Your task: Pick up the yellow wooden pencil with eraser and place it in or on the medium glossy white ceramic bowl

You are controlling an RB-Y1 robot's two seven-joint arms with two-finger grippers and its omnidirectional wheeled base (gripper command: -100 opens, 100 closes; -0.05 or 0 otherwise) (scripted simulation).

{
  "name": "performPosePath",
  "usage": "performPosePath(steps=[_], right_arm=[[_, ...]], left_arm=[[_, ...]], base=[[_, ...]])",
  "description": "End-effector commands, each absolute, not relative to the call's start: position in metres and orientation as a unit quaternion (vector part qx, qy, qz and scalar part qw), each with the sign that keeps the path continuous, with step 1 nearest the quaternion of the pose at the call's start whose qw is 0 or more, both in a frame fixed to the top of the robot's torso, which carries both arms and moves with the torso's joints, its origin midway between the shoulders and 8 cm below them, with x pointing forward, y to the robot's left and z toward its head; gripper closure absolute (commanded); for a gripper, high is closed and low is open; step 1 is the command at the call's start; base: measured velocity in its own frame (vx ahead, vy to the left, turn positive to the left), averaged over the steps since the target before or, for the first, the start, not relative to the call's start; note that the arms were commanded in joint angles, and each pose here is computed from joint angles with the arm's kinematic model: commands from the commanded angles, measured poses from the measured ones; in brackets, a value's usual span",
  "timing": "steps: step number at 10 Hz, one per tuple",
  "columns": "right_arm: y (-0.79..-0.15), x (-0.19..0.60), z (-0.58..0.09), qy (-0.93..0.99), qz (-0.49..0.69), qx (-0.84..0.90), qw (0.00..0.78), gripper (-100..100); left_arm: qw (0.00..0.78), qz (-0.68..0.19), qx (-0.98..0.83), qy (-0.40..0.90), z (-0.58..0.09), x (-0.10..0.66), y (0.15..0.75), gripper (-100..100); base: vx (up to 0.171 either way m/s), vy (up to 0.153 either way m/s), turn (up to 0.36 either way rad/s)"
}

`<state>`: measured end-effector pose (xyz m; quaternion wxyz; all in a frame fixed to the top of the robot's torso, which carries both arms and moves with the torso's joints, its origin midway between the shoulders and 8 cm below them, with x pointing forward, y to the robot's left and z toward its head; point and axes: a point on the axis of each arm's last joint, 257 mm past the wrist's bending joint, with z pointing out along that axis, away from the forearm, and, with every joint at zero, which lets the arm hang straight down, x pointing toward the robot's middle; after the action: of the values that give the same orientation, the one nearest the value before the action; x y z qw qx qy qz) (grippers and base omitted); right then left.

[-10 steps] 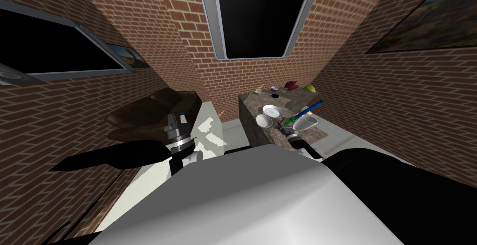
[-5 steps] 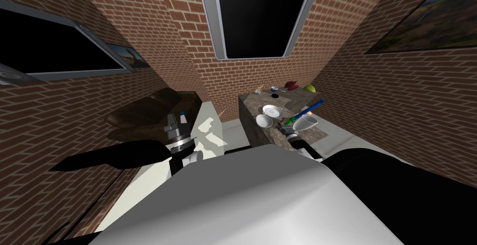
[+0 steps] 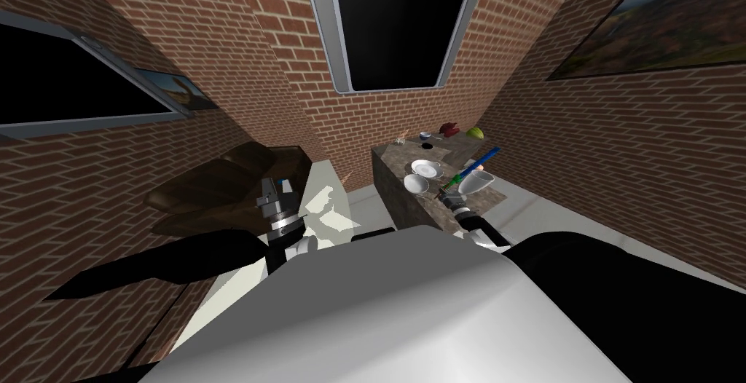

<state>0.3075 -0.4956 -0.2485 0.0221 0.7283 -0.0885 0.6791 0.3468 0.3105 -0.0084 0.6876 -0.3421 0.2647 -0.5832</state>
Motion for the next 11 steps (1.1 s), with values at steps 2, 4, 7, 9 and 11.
performPosePath(steps=[2,4,7,9,11], right_arm=[[-0.514,0.308,-0.237,-0.099,0.682,0.724,0.033,100],[-0.523,0.308,-0.225,-0.104,0.684,0.721,0.037,100],[-0.522,0.312,-0.203,-0.107,0.690,0.716,0.022,100],[-0.518,0.313,-0.193,-0.103,0.690,0.716,0.013,100],[-0.513,0.315,-0.183,-0.093,0.689,0.719,0.003,100]], left_arm=[[0.688,-0.583,-0.342,0.265,-0.008,0.347,0.311,0],[0.688,-0.583,-0.342,0.265,-0.008,0.347,0.311,0],[0.688,-0.583,-0.342,0.265,-0.008,0.347,0.311,0],[0.688,-0.583,-0.342,0.265,-0.008,0.347,0.311,0],[0.688,-0.583,-0.342,0.265,-0.008,0.347,0.311,0]], base=[[-0.019,0.193,-0.186],[-0.011,0.186,-0.112],[0.062,0.143,-0.050],[0.071,0.026,0.028],[0.060,-0.020,0.055]])
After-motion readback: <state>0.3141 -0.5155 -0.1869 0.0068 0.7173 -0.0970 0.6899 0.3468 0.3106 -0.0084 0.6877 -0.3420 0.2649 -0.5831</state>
